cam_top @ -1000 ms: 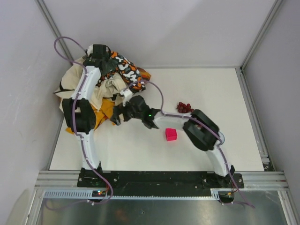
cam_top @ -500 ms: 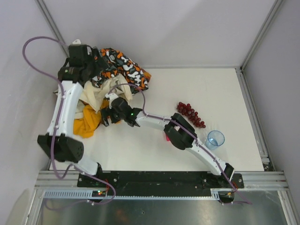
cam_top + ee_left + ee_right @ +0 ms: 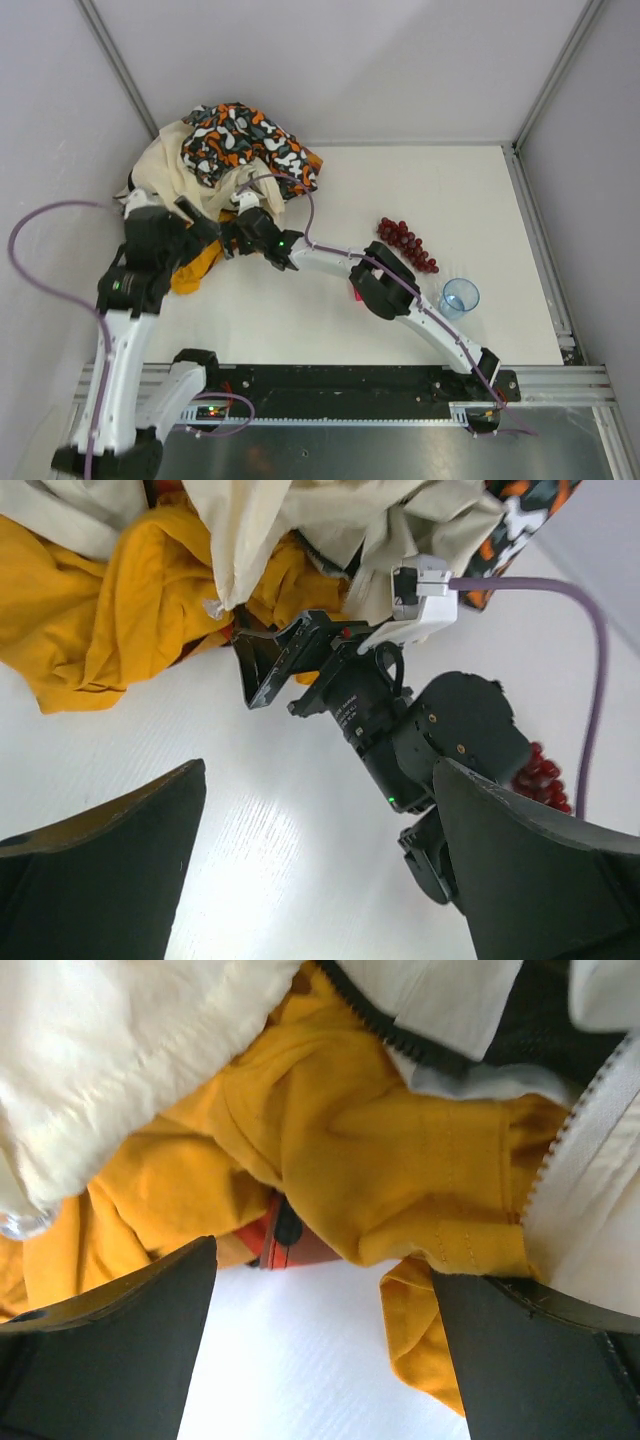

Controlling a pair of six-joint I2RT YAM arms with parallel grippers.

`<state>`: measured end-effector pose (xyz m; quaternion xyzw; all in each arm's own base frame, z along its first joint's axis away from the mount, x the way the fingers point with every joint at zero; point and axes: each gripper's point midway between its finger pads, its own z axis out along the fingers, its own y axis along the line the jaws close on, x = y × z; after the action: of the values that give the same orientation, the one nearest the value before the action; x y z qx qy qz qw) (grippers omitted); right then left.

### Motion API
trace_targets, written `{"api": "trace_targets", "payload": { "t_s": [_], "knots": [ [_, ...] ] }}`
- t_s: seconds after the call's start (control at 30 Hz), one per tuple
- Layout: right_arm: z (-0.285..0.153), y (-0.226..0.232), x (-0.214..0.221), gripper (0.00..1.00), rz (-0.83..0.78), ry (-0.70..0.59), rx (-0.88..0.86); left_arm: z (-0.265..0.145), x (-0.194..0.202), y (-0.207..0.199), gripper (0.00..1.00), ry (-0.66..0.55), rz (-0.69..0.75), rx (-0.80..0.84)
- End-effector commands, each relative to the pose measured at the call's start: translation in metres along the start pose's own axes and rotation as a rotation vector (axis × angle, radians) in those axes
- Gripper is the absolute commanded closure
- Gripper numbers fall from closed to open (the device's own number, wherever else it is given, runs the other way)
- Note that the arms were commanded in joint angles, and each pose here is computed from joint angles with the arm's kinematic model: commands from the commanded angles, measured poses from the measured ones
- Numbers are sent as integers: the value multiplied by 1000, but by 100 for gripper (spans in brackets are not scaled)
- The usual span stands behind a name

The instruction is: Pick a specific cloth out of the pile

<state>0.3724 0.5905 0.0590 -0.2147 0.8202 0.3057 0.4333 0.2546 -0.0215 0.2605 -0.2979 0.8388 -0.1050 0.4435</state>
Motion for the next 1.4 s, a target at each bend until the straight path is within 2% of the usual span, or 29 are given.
{"api": "trace_targets", "payload": {
  "t_s": [0.0, 0.17, 0.27, 0.5, 0.57, 0.6, 0.77, 0.87, 1.03, 1.23, 1.37],
  "knots": [
    [6, -1, -67, 9, 69, -230, 46, -24, 0, 15, 0, -88, -62, 8],
    [23, 3, -76, 17, 108, -265, 26, -23, 20, 26, 0, -39, -72, -12],
    [32, -3, -70, 25, 133, -266, 26, -26, 20, 27, 0, -42, -74, -10],
    [35, -22, -79, 80, 182, -274, 10, -28, 21, 37, 0, -61, -68, -43],
    [27, -17, -91, 93, 167, -294, -6, -28, 22, 39, 0, -59, -67, -47],
    [21, -13, -99, 97, 154, -305, -17, -28, 23, 39, 0, -57, -64, -48],
    [-33, 19, -141, 100, 13, -352, -55, -28, 29, 44, 0, -38, -44, -59],
    [-92, 40, -169, 100, -92, -421, -62, -29, 34, 46, 0, -21, -41, -62],
    [-199, 61, -221, 100, -115, -554, -102, -32, 42, 47, 0, 2, -51, -43],
    [-331, 43, -311, 100, -155, -764, -18, -37, 48, 43, 0, 22, -47, -7],
    [-407, 7, -377, 100, -154, -870, 59, -35, 48, 44, 0, 26, -46, -20]
  ]
}}
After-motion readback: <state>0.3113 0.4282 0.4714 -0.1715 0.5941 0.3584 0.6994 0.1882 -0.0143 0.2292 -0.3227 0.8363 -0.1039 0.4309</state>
